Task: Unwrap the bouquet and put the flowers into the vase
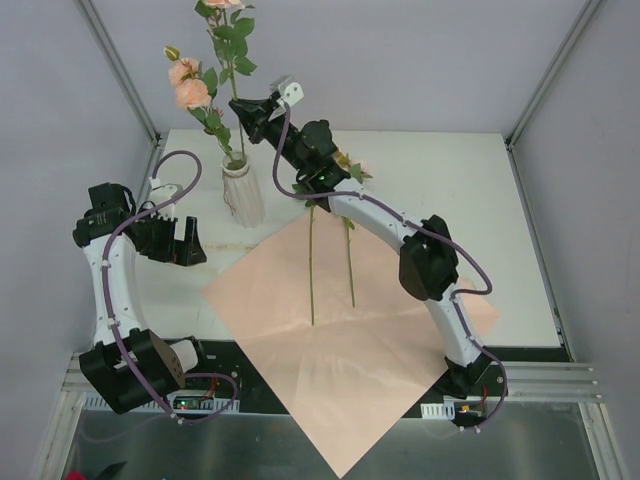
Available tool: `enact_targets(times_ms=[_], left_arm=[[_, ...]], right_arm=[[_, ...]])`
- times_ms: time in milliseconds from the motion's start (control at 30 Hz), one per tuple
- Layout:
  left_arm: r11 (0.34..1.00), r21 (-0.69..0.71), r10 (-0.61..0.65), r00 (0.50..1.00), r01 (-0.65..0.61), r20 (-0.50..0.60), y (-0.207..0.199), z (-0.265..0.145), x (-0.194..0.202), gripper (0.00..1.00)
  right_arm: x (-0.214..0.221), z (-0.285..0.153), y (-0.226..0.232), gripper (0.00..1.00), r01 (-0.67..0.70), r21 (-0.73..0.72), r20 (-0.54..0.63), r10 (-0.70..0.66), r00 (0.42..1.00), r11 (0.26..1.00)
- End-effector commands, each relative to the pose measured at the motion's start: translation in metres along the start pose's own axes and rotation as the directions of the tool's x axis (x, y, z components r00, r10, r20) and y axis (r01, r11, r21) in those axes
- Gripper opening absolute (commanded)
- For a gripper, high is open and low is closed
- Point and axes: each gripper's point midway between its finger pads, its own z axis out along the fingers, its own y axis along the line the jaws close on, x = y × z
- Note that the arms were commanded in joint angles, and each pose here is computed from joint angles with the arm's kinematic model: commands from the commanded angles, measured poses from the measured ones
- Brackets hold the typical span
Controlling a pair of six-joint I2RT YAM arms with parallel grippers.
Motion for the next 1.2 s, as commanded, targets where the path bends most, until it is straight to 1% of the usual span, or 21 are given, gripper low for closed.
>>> enact_targets(times_ms=[0,33,100,133,200,233,267,300,333,367,433,467,533,567,633,667,800,900,933,1000,1167], left_arm=[[1.0,0.013,0.027,0.998,-0.028,0.058,-0.01,-0.014,-0.012,0.99],[1.0,0.01,0.027,0.998,-0.028,0.059,-0.009,-0.014,-0.012,0.99],[1.0,0.007,0.026,0.998,-0.027,0.054,-0.009,-0.014,-0.011,0.99],[1.0,0.006,0.025,0.998,-0.025,0.053,-0.009,-0.014,-0.011,0.99],[1.0,0.002,0.026,0.998,-0.026,0.049,-0.007,-0.013,-0.01,0.99],[1.0,-0.002,0.024,0.998,-0.024,0.052,-0.007,-0.014,-0.01,0.99],[1.0,-0.001,0.023,0.998,-0.023,0.054,-0.007,-0.014,-0.011,0.99],[1.0,-0.005,0.023,0.998,-0.023,0.057,-0.007,-0.015,-0.011,0.99],[1.0,-0.005,0.022,0.998,-0.022,0.058,-0.007,-0.014,-0.011,0.99],[1.0,-0.006,0.026,0.998,-0.025,0.062,-0.008,-0.015,-0.011,0.99],[1.0,-0.009,0.026,0.998,-0.025,0.06,-0.007,-0.014,-0.01,0.99],[1.0,-0.009,0.023,0.998,-0.023,0.058,-0.007,-0.014,-0.01,0.99],[1.0,-0.015,0.02,0.998,-0.019,0.057,-0.006,-0.014,-0.009,0.99],[1.0,-0.017,0.019,0.998,-0.018,0.057,-0.006,-0.015,-0.009,0.99],[1.0,-0.024,0.019,0.998,-0.018,0.06,-0.005,-0.016,-0.009,0.99],[1.0,-0.027,0.018,0.998,-0.016,0.064,-0.006,-0.016,-0.009,0.99],[0.999,-0.032,0.017,0.997,-0.014,0.07,-0.007,-0.019,-0.01,0.99],[1.0,-0.013,0.007,0.997,-0.006,0.071,-0.01,-0.018,-0.01,0.99],[1.0,-0.004,0.0,0.998,0.001,0.065,-0.01,-0.017,-0.01,0.99],[1.0,0.008,-0.008,0.998,0.008,0.058,-0.01,-0.015,-0.009,0.99],[1.0,0.012,-0.003,0.999,0.003,0.054,-0.01,-0.013,-0.007,0.99]], right_arm=[[-0.015,-0.002,0.032,0.09,0.036,-0.049,-0.031,-0.038,0.999,0.998],[-0.011,-0.007,0.03,0.21,0.043,-0.018,-0.068,-0.045,0.997,0.999],[0.001,-0.016,0.036,0.3,0.051,-0.018,-0.133,-0.053,0.99,0.999],[0.008,-0.028,0.032,0.39,0.067,0.003,-0.169,-0.065,0.983,0.998],[0.011,-0.041,0.029,0.47,0.066,0.019,-0.201,-0.061,0.978,0.998],[-0.006,-0.046,0.028,0.53,0.068,0.029,-0.191,-0.061,0.98,0.997],[0.015,-0.064,0.02,0.57,0.078,0.061,-0.259,-0.06,0.964,0.995],[0.015,-0.072,0.016,0.6,0.082,0.076,-0.277,-0.058,0.959,0.994],[-0.001,-0.078,0.012,0.66,0.082,0.098,-0.273,-0.053,0.96,0.992],[0.018,-0.097,0.001,0.67,0.081,0.127,-0.352,-0.032,0.936,0.989],[0.014,-0.114,-0.012,0.7,0.079,0.18,-0.392,-0.002,0.92,0.981],[0.03,-0.131,-0.025,0.7,0.077,0.221,-0.461,0.034,0.887,0.972],[0.041,-0.147,-0.038,0.7,0.108,0.264,-0.537,0.053,0.842,0.959],[0.063,-0.169,-0.046,0.7,0.146,0.284,-0.637,0.073,0.767,0.948],[0.084,-0.181,-0.057,0.7,0.21,0.305,-0.725,0.084,0.684,0.929],[0.1,-0.202,-0.06,0.7,0.246,0.306,-0.797,0.106,0.594,0.92],[0.155,-0.24,-0.069,0.7,0.315,0.322,-0.891,0.173,0.419,0.893],[0.179,-0.268,-0.079,0.81,0.377,0.367,-0.907,0.237,0.349,0.85],[0.182,-0.267,-0.081,0.82,0.384,0.387,-0.901,0.257,0.348,0.838],[0.195,-0.284,-0.086,0.79,0.438,0.395,-0.912,0.289,0.29,0.807],[0.215,-0.295,-0.086,0.7,0.443,0.414,-0.909,0.33,0.257,0.795]])
